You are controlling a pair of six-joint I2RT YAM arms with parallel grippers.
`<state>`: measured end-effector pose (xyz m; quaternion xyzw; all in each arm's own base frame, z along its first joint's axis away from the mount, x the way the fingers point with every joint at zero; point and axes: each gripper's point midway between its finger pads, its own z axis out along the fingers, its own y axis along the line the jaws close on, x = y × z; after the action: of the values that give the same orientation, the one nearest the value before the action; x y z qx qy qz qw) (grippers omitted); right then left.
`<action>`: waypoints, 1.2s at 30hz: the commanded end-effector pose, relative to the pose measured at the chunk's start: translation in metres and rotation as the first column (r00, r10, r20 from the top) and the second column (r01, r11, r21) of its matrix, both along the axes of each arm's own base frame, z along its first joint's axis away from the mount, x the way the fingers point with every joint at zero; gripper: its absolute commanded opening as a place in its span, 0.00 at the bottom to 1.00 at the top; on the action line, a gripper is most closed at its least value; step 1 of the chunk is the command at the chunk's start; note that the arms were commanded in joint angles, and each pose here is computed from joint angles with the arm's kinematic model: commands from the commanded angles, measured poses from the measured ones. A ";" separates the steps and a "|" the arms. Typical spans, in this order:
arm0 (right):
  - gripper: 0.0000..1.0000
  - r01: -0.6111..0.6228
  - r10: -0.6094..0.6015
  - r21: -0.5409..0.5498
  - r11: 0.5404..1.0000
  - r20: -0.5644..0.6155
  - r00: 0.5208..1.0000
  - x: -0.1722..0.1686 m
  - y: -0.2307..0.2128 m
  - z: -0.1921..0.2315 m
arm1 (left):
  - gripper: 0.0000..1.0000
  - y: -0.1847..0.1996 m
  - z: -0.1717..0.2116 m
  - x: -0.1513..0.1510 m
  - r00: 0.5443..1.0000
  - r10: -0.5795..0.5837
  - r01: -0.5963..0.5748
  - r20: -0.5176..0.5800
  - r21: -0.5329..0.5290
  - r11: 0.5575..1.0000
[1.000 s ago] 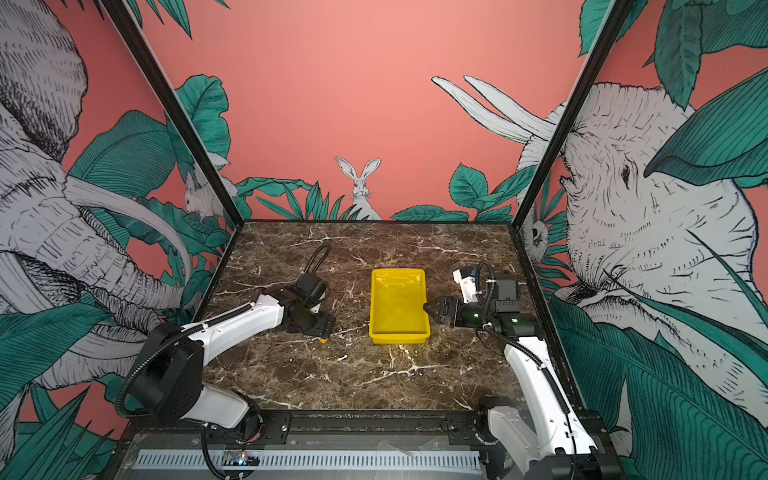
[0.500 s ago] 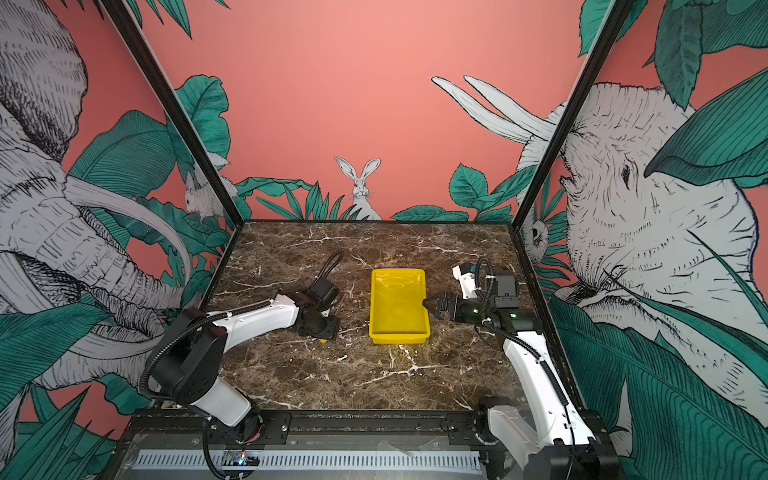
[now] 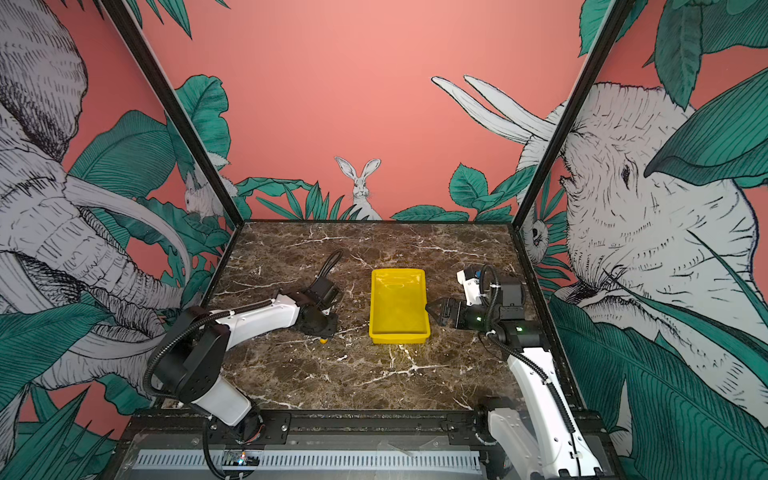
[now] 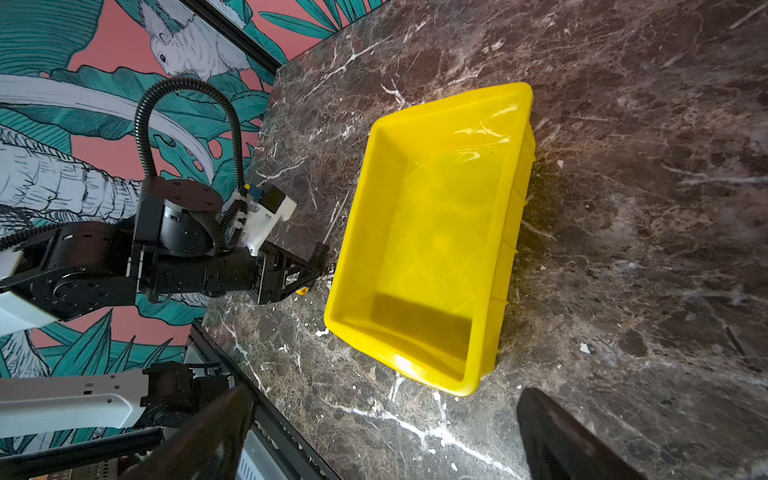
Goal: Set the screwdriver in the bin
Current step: 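Close the left gripper on the black screwdriver handle, then lift the screwdriver with the left gripper and carry it over the yellow bin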
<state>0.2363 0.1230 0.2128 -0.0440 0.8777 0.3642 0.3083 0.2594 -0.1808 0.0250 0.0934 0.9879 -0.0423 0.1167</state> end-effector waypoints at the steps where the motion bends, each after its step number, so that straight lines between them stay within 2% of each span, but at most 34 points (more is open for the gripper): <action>1: 1.00 0.005 -0.006 -0.026 1.000 -0.017 1.000 -0.006 -0.004 -0.008 | 0.47 0.003 -0.008 -0.003 1.000 0.011 -0.011 -0.010 0.020 1.000; 8: 1.00 0.014 -0.015 -0.037 0.999 -0.032 0.999 -0.013 -0.006 -0.014 | 0.47 0.007 -0.011 -0.006 0.999 0.027 -0.026 -0.024 0.040 0.999; 13: 1.00 0.015 -0.016 -0.034 0.999 -0.033 0.999 -0.020 -0.006 -0.016 | 0.30 0.006 -0.011 -0.005 0.999 0.028 -0.027 -0.023 0.042 0.999; 20: 1.00 -0.004 0.001 -0.050 0.999 -0.064 0.998 -0.031 -0.006 -0.021 | 0.19 0.003 -0.007 -0.001 1.000 0.008 -0.007 -0.021 0.039 0.999; 25: 1.00 0.002 -0.007 -0.077 0.997 -0.054 0.999 -0.040 -0.010 -0.022 | 0.10 -0.005 0.011 0.007 1.000 -0.010 0.010 0.003 0.018 1.000; 28: 1.00 0.003 -0.008 -0.080 0.997 -0.061 0.998 -0.044 -0.011 -0.025 | 0.01 -0.007 0.026 0.011 1.000 -0.017 0.017 0.022 0.012 1.000; 36: 1.00 -0.007 0.001 -0.089 0.996 -0.068 0.998 -0.047 -0.011 -0.028 | 0.00 -0.010 0.061 0.018 0.997 -0.016 0.017 0.072 -0.009 1.000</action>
<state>0.1925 0.1128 0.1858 -0.0378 0.9020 0.3318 0.2737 0.2796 -0.1913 0.0619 0.0990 0.9845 -0.0418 0.1389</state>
